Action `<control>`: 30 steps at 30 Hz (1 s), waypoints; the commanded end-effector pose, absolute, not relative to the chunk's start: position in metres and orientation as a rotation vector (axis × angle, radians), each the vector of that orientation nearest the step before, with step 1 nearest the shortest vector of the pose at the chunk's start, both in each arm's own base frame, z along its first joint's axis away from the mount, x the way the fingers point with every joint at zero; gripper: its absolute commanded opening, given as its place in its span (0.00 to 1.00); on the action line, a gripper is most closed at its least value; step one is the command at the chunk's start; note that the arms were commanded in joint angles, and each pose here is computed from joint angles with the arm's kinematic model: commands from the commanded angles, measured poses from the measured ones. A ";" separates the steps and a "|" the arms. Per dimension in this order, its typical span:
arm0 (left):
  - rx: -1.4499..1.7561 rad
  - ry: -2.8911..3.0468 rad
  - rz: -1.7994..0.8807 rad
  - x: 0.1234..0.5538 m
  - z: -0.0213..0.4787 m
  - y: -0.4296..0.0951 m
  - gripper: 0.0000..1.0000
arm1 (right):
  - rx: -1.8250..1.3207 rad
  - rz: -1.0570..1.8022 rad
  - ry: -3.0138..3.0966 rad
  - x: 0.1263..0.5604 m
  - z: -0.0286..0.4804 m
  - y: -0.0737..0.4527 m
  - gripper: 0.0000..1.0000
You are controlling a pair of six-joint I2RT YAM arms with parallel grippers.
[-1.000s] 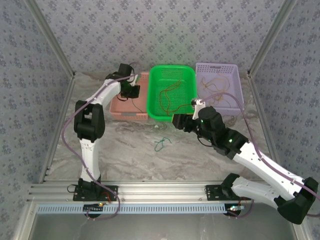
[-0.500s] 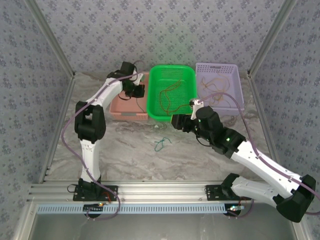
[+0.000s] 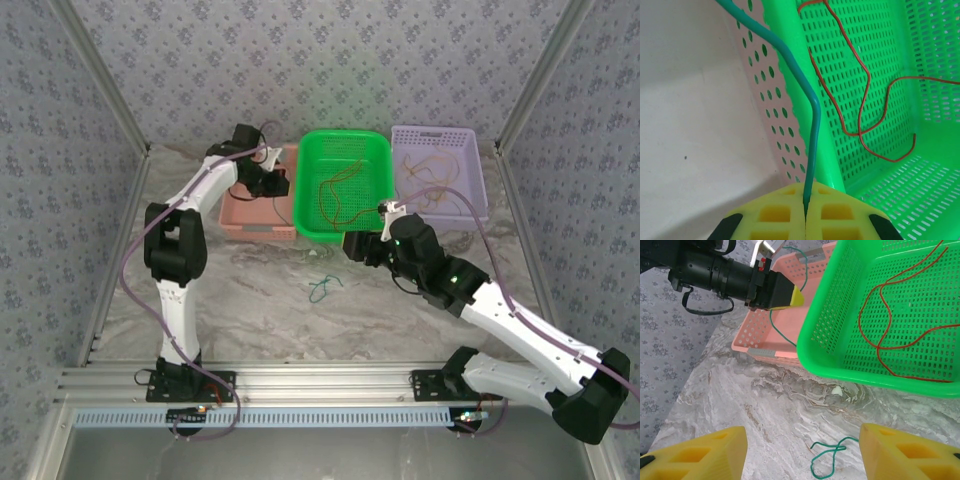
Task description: Untangle the cables
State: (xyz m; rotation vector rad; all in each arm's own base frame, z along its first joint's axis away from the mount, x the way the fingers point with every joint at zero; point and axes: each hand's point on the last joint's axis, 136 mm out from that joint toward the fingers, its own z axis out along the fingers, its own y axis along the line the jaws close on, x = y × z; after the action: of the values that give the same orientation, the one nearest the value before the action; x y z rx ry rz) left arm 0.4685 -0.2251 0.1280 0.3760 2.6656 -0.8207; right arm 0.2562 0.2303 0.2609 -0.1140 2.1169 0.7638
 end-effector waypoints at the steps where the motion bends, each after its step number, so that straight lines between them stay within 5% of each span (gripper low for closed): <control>1: 0.372 2.655 -0.917 0.453 0.148 -0.231 0.00 | -0.097 0.752 2.109 0.257 0.260 0.229 0.63; 30: 0.327 2.686 -1.057 0.439 0.125 -0.245 0.00 | -0.094 0.753 2.102 0.248 0.263 0.233 0.63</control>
State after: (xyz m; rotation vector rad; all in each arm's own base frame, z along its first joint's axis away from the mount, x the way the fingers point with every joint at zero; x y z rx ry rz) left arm 0.4437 -0.2384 0.1304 0.3306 2.6735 -1.0001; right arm 0.2497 0.2367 0.2614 -0.1116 2.1137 0.7633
